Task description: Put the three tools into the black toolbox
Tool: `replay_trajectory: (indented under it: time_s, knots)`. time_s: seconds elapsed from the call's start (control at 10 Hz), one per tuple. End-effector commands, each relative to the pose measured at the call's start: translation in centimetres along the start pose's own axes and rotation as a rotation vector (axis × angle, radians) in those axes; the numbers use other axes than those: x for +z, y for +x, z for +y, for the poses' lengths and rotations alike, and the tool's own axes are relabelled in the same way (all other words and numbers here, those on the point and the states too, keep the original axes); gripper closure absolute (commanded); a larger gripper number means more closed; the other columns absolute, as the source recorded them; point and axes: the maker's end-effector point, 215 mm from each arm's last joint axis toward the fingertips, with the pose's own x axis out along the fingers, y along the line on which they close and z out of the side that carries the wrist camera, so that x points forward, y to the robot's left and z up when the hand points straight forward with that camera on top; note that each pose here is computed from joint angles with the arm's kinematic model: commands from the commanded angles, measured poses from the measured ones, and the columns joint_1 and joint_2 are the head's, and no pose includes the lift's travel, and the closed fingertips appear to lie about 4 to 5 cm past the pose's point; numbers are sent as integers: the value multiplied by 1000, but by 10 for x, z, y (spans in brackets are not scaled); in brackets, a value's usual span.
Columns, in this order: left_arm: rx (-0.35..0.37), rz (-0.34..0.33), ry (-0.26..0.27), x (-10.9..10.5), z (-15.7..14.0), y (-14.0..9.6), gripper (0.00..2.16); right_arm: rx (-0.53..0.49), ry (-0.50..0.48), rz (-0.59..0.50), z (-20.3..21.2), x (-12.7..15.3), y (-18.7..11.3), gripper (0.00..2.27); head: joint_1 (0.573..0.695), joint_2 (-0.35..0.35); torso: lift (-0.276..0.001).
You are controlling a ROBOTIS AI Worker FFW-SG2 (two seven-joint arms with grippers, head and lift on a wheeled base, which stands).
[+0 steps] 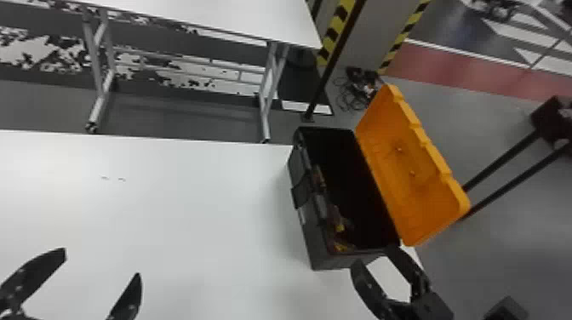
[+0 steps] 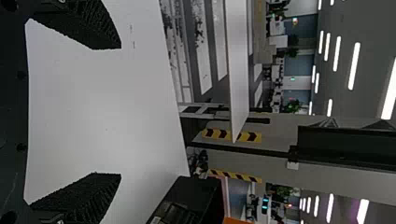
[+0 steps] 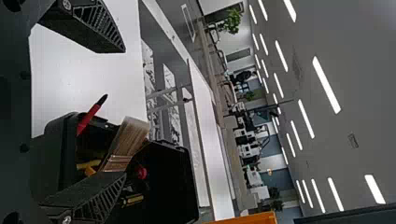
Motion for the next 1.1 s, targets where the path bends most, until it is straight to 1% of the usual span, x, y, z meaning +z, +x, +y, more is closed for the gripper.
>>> replay_trajectory:
  time_s: [0.0,0.1,0.2,0.3,0.4,0.5,0.6,0.7,0.8,0.9,1.0]
  knots:
    - [4,-158,13,31,-6,-18,16,-24,-48,-17,-7,-6,-9,63,695,-350,-51]
    - [7,-206,14,41,-10,-30,19,-43,-73,-36,-12,-6,-16,63,695,-350,-51]
    - [20,-270,11,56,-14,-45,19,-60,-96,-48,-15,-7,-23,63,695,-350,-51]
    - [40,-295,-3,61,-15,-55,19,-81,-113,-57,-20,-10,-31,60,695,-350,-51]
    - [53,-280,-14,55,-16,-60,19,-109,-125,-61,-26,-15,-38,60,695,-350,-51]
    - [61,-274,-13,45,-14,-63,19,-121,-130,-57,-28,-23,-46,60,695,-350,-51]
    - [101,-261,-13,33,4,-67,19,-120,-139,-53,-22,-32,-50,63,695,-350,-51]
    - [143,-277,-19,30,25,-76,19,-117,-152,-42,-16,-41,-50,76,695,-350,-51]
    - [191,-261,-46,19,47,-82,19,-114,-156,-33,-9,-48,-46,83,695,-350,-51]
    - [232,-277,-56,14,68,-91,19,-108,-169,-35,2,-51,-40,83,695,-350,-51]
    - [262,-278,-60,9,87,-99,19,-111,-164,-39,8,-54,-35,83,695,-350,-51]
